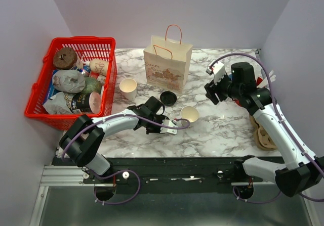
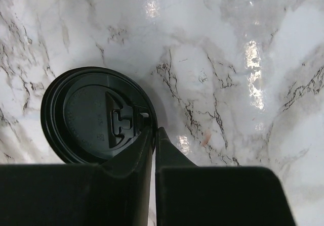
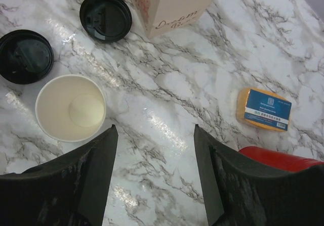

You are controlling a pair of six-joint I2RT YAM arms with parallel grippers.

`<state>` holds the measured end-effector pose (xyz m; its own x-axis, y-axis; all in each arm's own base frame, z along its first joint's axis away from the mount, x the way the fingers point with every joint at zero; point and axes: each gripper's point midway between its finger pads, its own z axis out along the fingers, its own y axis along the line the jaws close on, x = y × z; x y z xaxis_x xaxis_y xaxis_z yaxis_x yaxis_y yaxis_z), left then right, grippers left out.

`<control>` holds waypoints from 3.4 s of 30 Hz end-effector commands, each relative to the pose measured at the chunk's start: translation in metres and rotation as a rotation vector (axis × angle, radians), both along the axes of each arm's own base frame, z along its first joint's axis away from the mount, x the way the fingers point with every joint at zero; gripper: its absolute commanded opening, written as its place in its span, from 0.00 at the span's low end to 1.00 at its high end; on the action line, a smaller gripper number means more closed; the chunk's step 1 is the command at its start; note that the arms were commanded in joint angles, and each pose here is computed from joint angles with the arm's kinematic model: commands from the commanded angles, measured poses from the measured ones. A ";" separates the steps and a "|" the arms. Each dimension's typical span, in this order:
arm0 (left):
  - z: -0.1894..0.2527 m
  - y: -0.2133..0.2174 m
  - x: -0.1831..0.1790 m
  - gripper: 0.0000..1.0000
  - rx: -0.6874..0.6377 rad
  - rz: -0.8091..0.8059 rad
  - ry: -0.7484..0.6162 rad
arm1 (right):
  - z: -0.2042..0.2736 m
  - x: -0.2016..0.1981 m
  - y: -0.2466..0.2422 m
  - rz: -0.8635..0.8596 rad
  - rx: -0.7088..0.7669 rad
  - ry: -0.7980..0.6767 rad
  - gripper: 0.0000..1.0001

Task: Pack the takeout coffee

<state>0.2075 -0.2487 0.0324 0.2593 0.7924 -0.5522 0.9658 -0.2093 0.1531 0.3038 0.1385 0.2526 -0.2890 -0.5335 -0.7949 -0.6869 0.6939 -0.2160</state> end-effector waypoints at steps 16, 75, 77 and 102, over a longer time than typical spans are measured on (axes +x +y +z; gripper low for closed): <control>0.102 -0.019 0.015 0.00 -0.251 0.174 0.207 | -0.060 0.054 0.011 -0.029 0.013 0.206 0.69; 0.178 -0.112 0.044 0.00 -0.862 0.385 1.282 | -0.155 0.021 0.024 -0.032 0.445 0.771 0.71; 0.175 -0.112 0.046 0.00 -0.860 0.396 1.288 | -0.140 0.012 0.022 0.059 0.538 0.798 0.72; 0.168 -0.108 0.055 0.09 -0.861 0.443 1.272 | -0.095 -0.019 0.056 0.448 0.505 0.538 1.00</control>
